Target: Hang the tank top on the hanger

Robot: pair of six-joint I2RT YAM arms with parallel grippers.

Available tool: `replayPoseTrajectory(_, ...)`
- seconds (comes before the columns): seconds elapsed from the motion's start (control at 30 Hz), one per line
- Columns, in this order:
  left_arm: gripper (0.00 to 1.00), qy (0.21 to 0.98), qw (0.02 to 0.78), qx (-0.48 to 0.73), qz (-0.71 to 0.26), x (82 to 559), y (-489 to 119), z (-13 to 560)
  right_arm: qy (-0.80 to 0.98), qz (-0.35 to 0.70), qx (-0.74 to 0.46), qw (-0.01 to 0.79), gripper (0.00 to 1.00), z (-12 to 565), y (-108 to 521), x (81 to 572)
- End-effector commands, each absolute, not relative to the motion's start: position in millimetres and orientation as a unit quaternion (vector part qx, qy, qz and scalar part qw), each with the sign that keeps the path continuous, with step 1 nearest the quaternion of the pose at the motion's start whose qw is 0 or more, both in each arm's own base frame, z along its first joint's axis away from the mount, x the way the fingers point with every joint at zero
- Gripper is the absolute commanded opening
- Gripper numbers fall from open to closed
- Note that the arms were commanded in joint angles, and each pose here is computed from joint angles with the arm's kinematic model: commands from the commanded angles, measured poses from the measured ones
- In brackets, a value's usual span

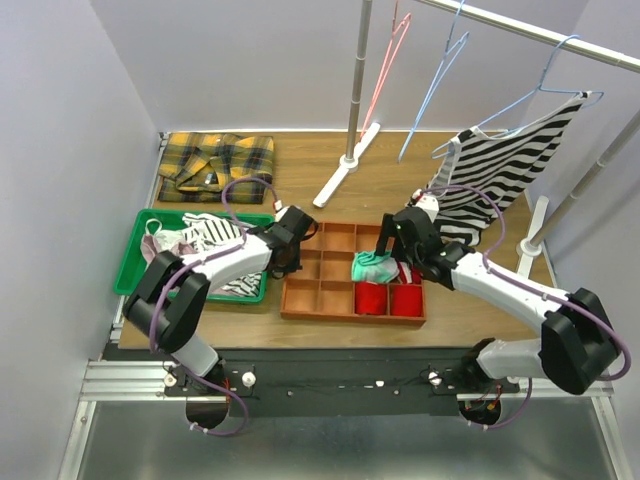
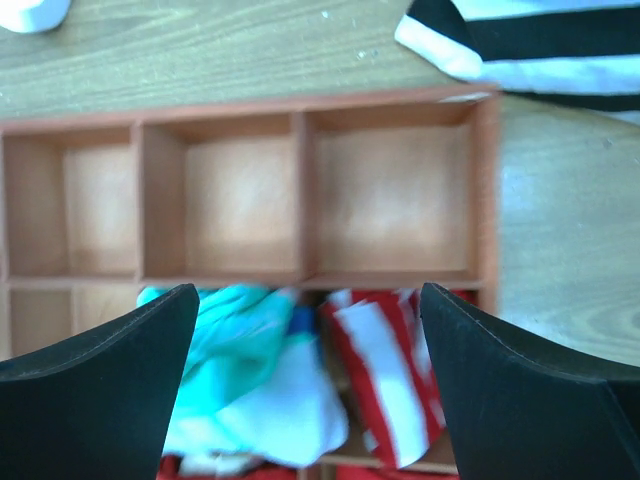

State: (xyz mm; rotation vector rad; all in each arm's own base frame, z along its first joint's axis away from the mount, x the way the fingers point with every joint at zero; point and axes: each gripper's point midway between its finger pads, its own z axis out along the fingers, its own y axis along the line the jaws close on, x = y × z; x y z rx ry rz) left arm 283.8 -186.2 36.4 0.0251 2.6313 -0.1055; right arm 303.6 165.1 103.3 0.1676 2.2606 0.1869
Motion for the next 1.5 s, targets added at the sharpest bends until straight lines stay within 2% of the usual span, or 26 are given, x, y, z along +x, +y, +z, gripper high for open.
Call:
replayPoseTrajectory(0.0, 0.0, 0.948, 0.294, -0.094, -0.079, 287.0, -176.7, 61.4, 0.891, 0.077, 0.073, 0.442, 0.99, 117.3, 178.3, 327.5)
replayPoseTrajectory(0.27, 0.0, 0.932, 0.304, -0.152, -0.124, 278.5, -179.1, 66.5, 0.888, 0.095, 0.077, 0.444, 0.97, 115.7, 193.7, 340.3)
replayPoseTrajectory(0.6, 0.0, 0.945, 0.311, -0.021, -0.096, 318.1, -202.4, 76.9, 0.896, 0.094, 0.076, 0.428, 0.97, 110.3, 174.9, 310.0)
replayPoseTrajectory(0.77, 0.02, 0.949, 0.299, -0.004, -0.098, 328.0, -214.0, 71.1, 0.9, 0.089, 0.073, 0.421, 0.98, 107.0, 168.2, 300.7)
replayPoseTrajectory(0.83, 0.15, 0.949, 0.298, -0.006, -0.105, 329.3, -217.9, 71.5, 0.901, 0.092, 0.066, 0.419, 0.98, 106.8, 169.5, 298.4)
replayPoseTrajectory(0.87, 0.39, 0.947, 0.303, -0.008, -0.106, 329.4, -217.1, 73.9, 0.902, 0.093, 0.065, 0.416, 0.98, 106.7, 169.0, 297.4)
replayPoseTrajectory(0.93, 0.45, 0.942, 0.316, -0.009, -0.111, 332.1, -217.4, 83.5, 0.902, 0.098, 0.064, 0.416, 0.99, 109.5, 169.8, 295.0)
replayPoseTrajectory(1.0, 0.62, 0.936, 0.335, -0.013, -0.11, 333.4, -212.6, 99.5, 0.901, 0.105, 0.059, 0.416, 1.0, 113.7, 171.0, 293.2)
replayPoseTrajectory(1.13, 0.72, 0.923, 0.362, -0.016, -0.129, 329.8, -210.8, 126.6, 0.898, 0.13, 0.045, 0.418, 1.0, 125.5, 177.6, 289.6)
replayPoseTrajectory(1.23, 0.87, 0.91, 0.383, -0.024, -0.156, 322.9, -210.9, 147.2, 0.896, 0.157, 0.036, 0.414, 1.0, 133.6, 185.7, 284.7)
replayPoseTrajectory(1.27, 0.97, 0.907, 0.387, -0.027, -0.164, 320.0, -210.6, 152.2, 0.895, 0.167, 0.034, 0.412, 1.0, 138.1, 188.4, 282.7)
replayPoseTrajectory(1.47, 0.99, 0.884, 0.414, -0.048, -0.212, 293.3, -201.4, 181.2, 0.892, 0.202, 0.017, 0.404, 1.0, 156.8, 196.5, 272.0)
